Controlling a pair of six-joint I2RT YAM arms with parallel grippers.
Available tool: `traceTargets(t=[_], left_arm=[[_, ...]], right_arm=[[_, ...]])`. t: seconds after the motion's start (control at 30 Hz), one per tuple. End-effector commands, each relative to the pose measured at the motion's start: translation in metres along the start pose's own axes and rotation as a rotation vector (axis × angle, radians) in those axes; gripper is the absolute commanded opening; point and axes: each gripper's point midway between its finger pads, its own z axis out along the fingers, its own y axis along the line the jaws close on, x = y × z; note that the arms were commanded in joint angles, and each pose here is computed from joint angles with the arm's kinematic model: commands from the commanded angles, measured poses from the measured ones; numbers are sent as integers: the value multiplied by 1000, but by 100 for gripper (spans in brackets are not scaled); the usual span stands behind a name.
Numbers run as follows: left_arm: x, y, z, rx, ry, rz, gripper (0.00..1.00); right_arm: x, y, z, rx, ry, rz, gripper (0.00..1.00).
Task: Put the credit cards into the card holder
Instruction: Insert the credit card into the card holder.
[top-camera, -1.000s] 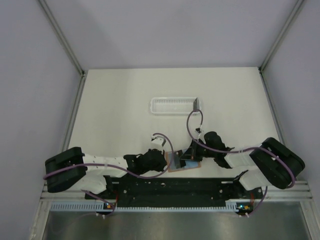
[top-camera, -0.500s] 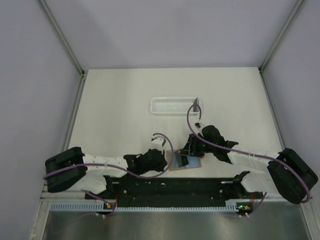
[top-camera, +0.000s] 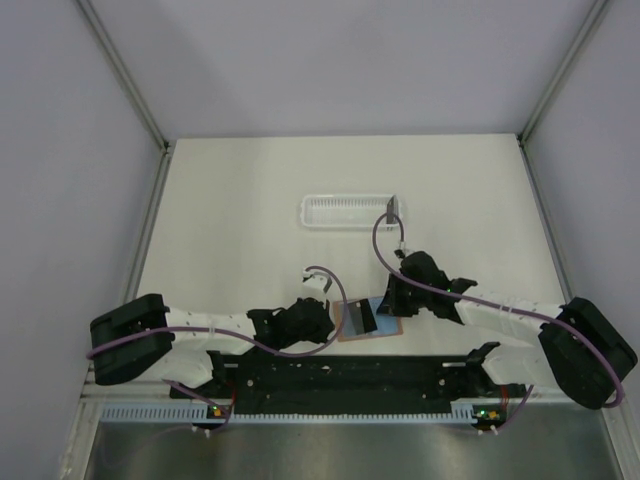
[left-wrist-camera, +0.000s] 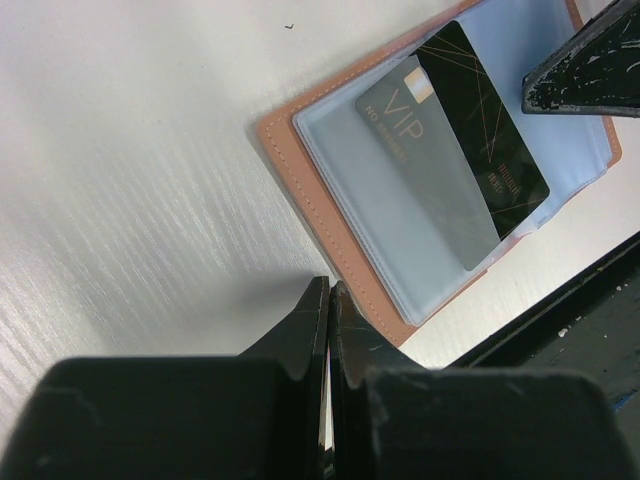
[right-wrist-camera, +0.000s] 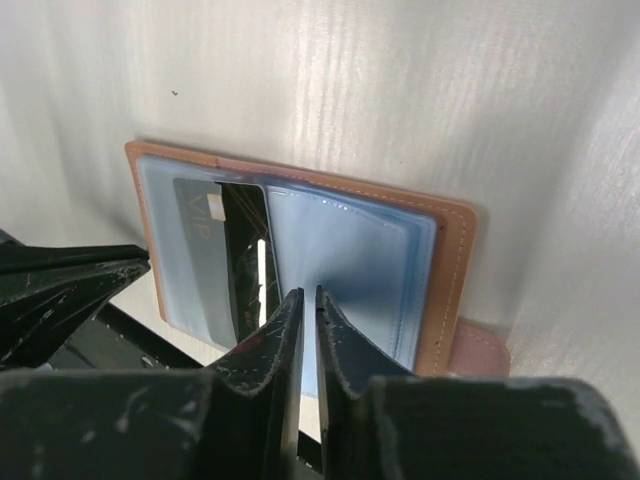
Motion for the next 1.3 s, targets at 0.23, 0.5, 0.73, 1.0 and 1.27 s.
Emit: traceTargets(t=[0.23, 0.5, 0.73, 1.0, 1.27], left_arm=[[-2, -2, -1, 12, -10, -15, 0], [-1, -2, 0, 11, -7, -12, 0], [-2, -3, 0, 15, -7, -14, 0], [-1, -3, 0, 18, -5, -16, 0], [-7, 0, -5, -1, -28, -23, 0]], right_arm=[[-3, 13, 10, 1, 5, -48, 0], [6, 32, 21, -26, 49, -88, 0], [14, 45, 29, -41, 77, -118, 0], [16, 57, 31, -67, 92, -140, 0], [-7, 47, 9, 38, -8, -184, 2]])
